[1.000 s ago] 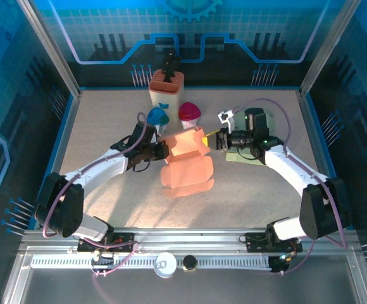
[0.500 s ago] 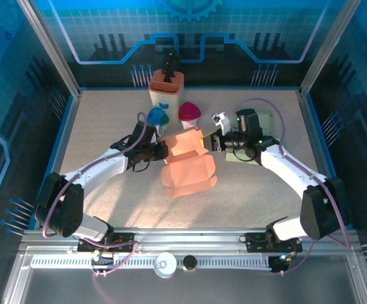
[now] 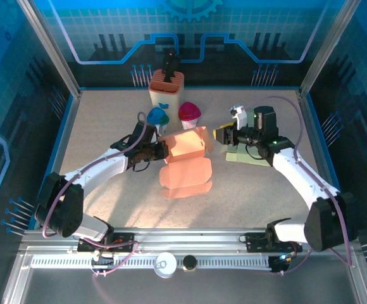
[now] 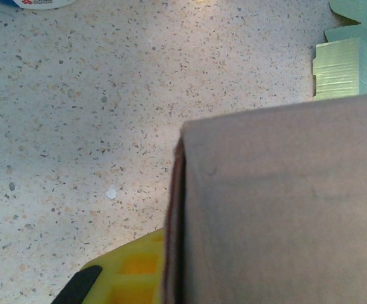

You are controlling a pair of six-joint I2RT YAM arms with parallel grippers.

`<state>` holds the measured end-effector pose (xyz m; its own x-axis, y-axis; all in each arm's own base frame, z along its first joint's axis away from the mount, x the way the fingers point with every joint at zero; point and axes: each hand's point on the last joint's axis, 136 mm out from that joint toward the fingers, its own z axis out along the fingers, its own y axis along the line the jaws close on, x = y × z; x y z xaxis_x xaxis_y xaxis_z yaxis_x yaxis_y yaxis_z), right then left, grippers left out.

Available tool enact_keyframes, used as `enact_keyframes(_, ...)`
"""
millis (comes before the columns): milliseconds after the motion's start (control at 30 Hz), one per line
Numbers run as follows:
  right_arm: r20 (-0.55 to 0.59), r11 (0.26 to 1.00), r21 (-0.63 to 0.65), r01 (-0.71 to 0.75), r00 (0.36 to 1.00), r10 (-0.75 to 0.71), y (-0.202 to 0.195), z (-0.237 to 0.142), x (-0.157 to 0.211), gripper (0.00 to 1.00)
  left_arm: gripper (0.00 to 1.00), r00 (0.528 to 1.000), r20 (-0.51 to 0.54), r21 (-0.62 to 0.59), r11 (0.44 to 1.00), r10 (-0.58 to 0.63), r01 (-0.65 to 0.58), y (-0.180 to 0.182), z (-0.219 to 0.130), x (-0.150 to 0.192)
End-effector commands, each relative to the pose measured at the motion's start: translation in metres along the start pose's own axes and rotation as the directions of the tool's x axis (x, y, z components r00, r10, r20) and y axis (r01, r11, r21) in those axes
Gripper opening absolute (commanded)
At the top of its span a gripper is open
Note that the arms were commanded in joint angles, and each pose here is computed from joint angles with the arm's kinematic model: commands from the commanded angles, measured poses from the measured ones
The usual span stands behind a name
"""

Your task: Fold the paper box

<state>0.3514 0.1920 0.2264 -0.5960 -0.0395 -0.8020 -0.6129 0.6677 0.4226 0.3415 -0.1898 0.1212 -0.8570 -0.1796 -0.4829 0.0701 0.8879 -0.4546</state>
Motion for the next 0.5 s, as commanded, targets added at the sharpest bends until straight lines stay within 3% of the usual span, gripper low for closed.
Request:
enact_keyframes(0, -0.050, 0.984, -0.172, -0.048, 0.998, 0.040, 0.015, 0.011, 0.013, 0.50, 0.00, 1.000, 0.017, 0.042, 0.999, 0.016, -0.017, -0.014, -0.006, -0.012)
enact_keyframes(133, -0.045, 0.972, -0.232, -0.036, 0.999, 0.026, 0.025, 0.015, 0.014, 0.47, 0.00, 1.000, 0.007, 0.036, 0.999, 0.021, -0.021, -0.013, -0.004, -0.011)
enact_keyframes(467, -0.079, 0.985, -0.171, 0.006, 0.997, -0.020, 0.029, 0.027, 0.021, 0.45, 0.00, 1.000, 0.005, 0.039, 0.999, 0.019, -0.019, -0.014, -0.002, -0.013)
